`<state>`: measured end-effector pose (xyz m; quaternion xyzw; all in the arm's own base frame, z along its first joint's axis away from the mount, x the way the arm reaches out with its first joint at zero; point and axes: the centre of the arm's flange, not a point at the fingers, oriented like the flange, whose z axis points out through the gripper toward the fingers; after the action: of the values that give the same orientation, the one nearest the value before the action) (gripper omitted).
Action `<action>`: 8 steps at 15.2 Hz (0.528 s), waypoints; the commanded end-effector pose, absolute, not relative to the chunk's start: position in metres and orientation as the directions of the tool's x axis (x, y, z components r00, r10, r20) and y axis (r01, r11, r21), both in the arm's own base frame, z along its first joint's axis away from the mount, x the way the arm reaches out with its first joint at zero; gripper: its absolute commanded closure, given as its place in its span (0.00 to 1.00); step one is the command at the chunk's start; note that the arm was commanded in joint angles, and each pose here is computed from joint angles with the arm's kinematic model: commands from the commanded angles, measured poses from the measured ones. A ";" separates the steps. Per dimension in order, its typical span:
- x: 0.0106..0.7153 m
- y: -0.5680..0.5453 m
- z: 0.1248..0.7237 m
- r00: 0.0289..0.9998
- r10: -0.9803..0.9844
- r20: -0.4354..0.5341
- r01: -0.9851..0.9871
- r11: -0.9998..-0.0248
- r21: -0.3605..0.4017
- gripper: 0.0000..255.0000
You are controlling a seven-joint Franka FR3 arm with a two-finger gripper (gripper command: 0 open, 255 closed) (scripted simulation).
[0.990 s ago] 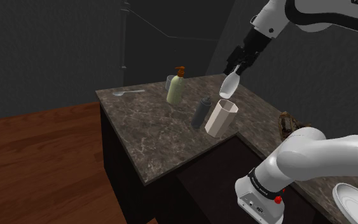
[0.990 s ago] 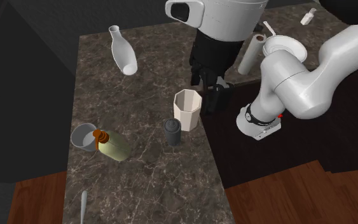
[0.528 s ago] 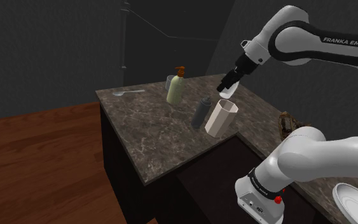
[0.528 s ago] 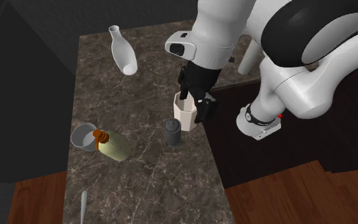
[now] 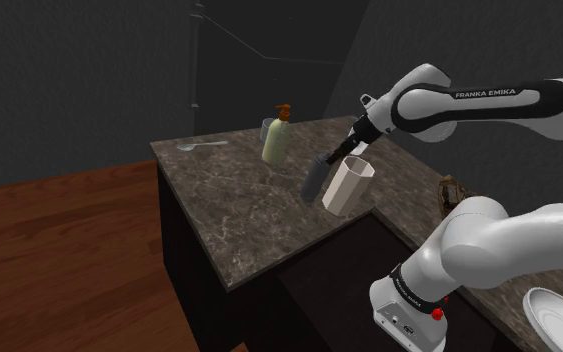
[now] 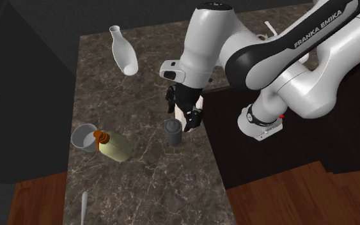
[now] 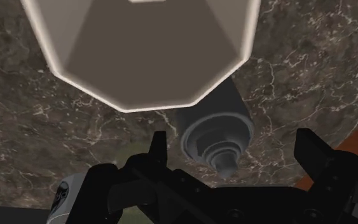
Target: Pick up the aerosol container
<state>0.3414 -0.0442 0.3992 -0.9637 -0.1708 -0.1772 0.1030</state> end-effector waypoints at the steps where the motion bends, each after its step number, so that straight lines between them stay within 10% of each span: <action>1: 0.344 -0.045 0.387 0.868 0.307 0.390 0.382 -0.915 -0.132 0.00; 8: 0.344 -0.045 0.352 0.868 0.307 0.390 0.382 -0.915 -0.132 0.00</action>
<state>0.3447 -0.0452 0.3567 -0.9609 -0.1793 -0.1840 0.1030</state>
